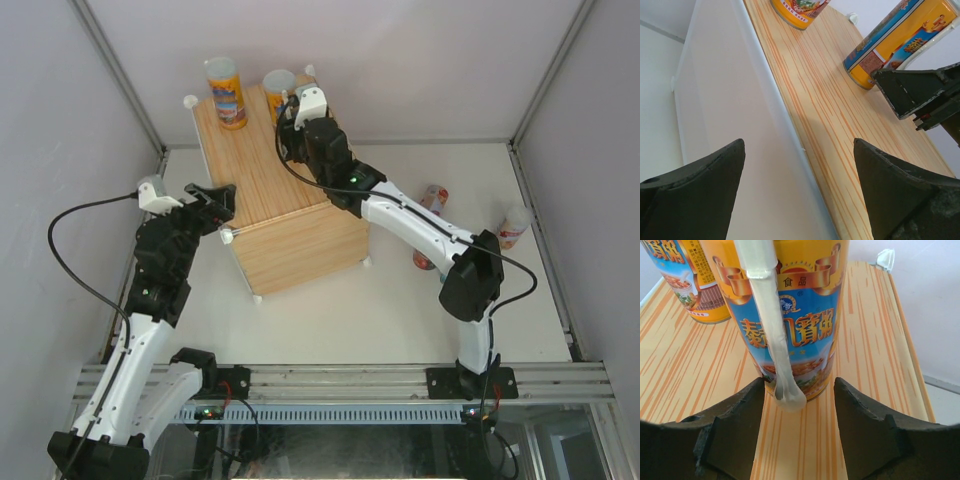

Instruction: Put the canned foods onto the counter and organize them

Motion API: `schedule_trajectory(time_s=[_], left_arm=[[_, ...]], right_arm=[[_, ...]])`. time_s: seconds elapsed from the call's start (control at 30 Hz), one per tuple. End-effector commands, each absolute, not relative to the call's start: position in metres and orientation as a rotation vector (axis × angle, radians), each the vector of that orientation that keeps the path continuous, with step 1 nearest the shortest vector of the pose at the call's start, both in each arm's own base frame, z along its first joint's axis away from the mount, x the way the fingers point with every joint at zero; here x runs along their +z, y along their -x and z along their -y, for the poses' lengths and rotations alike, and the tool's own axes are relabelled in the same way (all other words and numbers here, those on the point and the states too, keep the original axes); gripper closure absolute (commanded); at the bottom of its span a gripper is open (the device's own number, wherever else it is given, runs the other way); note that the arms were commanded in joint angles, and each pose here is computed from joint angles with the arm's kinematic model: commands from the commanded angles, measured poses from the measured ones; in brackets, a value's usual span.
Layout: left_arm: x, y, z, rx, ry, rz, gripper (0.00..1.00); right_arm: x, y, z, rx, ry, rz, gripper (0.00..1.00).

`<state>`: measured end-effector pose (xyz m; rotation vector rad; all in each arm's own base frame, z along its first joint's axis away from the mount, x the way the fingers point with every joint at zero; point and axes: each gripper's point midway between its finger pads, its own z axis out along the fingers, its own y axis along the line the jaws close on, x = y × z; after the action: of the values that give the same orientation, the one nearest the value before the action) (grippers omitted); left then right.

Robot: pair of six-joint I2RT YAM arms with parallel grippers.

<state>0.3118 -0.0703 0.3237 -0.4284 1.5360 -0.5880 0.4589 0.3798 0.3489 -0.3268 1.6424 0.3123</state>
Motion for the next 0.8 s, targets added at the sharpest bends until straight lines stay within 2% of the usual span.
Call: schedule_trajectory(time_s=[0.0,0.77], left_arm=[[0.333,-0.309,0.071,-0.622,0.420,-1.490,0.07],[0.333,-0.311,0.076,-0.666,0.420,-1.496,0.08]], right_arm=[[0.361,-0.465,-0.383,0.349,0.299,-1.625,0.44],[0.346,-0.519,-0.392,0.380,0.271,-1.635,0.45]])
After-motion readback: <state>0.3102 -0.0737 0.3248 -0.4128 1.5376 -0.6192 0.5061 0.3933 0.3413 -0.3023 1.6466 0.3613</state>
